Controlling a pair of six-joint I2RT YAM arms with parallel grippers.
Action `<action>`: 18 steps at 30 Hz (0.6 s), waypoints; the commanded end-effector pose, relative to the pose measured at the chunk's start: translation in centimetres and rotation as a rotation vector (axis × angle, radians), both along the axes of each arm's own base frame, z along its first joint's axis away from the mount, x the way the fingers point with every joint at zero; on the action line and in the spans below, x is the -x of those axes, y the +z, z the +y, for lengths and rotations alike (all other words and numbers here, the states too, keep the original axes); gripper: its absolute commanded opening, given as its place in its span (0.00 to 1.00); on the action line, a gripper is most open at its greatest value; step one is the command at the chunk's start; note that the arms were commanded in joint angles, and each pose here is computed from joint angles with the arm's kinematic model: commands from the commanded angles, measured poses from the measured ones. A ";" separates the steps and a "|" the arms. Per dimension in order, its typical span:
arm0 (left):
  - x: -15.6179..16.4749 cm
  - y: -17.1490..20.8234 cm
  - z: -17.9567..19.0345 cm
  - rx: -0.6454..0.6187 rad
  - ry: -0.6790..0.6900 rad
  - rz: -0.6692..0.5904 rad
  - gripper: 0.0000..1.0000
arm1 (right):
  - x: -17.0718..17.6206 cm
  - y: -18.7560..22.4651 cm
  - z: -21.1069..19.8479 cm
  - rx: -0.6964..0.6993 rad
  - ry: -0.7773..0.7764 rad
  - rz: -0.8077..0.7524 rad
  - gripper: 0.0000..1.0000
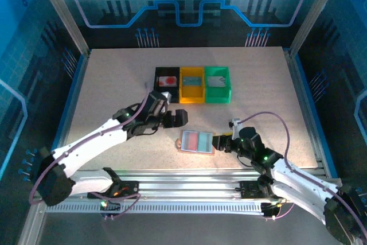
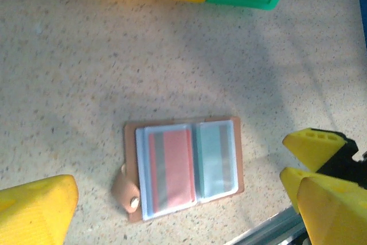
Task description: Take the credit cards out of the card holder
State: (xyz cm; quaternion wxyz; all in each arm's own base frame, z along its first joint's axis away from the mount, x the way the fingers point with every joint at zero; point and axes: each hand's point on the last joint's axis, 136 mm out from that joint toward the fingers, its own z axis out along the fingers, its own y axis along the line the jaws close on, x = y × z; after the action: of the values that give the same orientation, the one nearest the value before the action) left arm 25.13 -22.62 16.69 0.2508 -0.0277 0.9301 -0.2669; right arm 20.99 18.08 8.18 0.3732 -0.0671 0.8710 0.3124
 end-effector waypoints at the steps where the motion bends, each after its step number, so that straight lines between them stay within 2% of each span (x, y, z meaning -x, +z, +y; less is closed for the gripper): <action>1: 0.8 -0.7 1.3 0.048 0.088 -0.020 0.99 | -0.4 1.6 1.8 0.001 0.067 -0.043 0.60; 7: 3.4 -2.7 2.2 0.089 0.128 0.010 0.99 | -0.1 0.6 3.4 0.051 0.129 -0.021 0.47; 11: 4.5 -3.6 1.0 0.141 0.132 0.028 0.99 | -0.2 -0.2 4.0 0.094 0.148 0.011 0.35; 18: 4.7 -4.4 -1.1 0.161 0.106 0.054 0.99 | -0.7 -1.2 3.7 0.142 0.124 0.037 0.22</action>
State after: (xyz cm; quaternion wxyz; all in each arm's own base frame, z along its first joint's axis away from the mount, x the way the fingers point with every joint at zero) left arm 19.77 -22.94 11.96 0.2283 -0.0869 0.9190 -0.3093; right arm 21.07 21.49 6.34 0.3211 -0.1386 0.8937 0.2811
